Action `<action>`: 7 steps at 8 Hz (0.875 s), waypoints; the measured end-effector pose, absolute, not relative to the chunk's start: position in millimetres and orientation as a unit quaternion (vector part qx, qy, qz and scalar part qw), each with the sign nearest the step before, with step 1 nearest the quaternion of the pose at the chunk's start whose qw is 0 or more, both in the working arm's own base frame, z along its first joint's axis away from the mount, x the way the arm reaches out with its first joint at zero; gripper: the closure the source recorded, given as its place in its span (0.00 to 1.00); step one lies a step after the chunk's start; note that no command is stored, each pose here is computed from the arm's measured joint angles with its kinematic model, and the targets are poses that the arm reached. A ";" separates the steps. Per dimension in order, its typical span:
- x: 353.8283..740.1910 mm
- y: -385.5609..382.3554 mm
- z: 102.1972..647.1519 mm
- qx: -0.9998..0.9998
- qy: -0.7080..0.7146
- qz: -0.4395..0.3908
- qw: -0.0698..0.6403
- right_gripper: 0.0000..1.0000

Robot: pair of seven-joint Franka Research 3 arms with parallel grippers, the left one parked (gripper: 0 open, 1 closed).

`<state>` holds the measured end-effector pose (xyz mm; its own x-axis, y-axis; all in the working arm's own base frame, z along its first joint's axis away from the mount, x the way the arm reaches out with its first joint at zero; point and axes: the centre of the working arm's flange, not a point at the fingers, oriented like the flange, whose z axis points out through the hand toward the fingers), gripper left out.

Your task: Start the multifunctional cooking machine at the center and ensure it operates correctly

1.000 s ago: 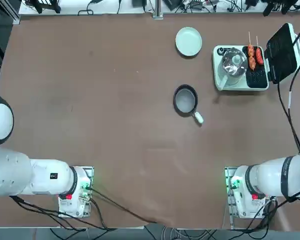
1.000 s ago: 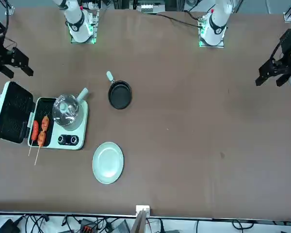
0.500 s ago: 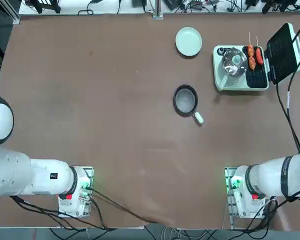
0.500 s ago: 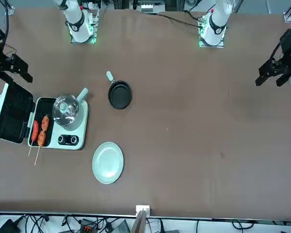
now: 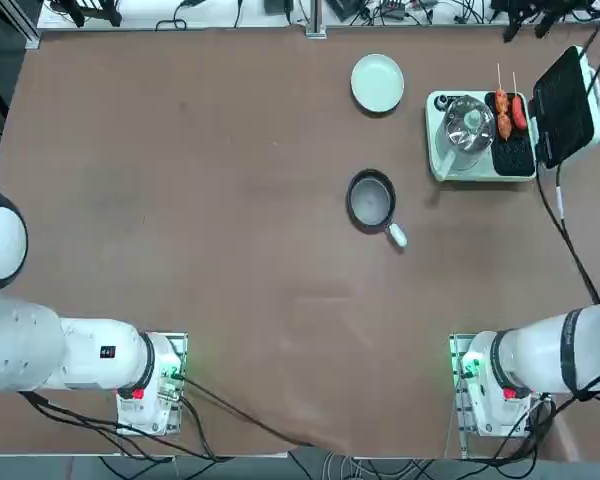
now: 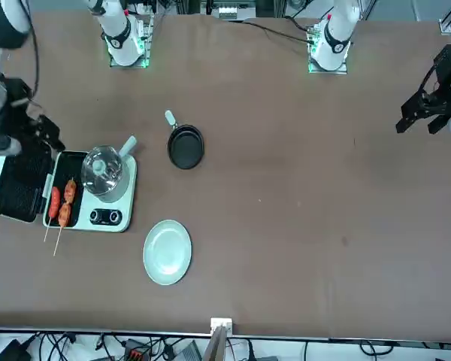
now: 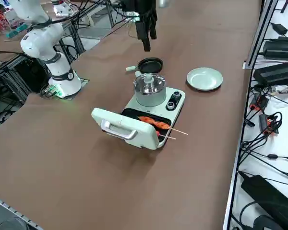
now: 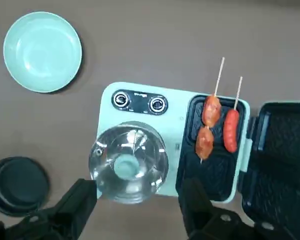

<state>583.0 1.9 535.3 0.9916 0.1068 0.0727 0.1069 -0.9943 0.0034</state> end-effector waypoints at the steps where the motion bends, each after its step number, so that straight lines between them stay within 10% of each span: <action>1: 590.1 9.2 521.6 -0.998 -0.060 -0.033 -0.002 0.00; 7: 615.9 54.8 462.0 -0.995 -0.099 -0.025 -0.008 0.01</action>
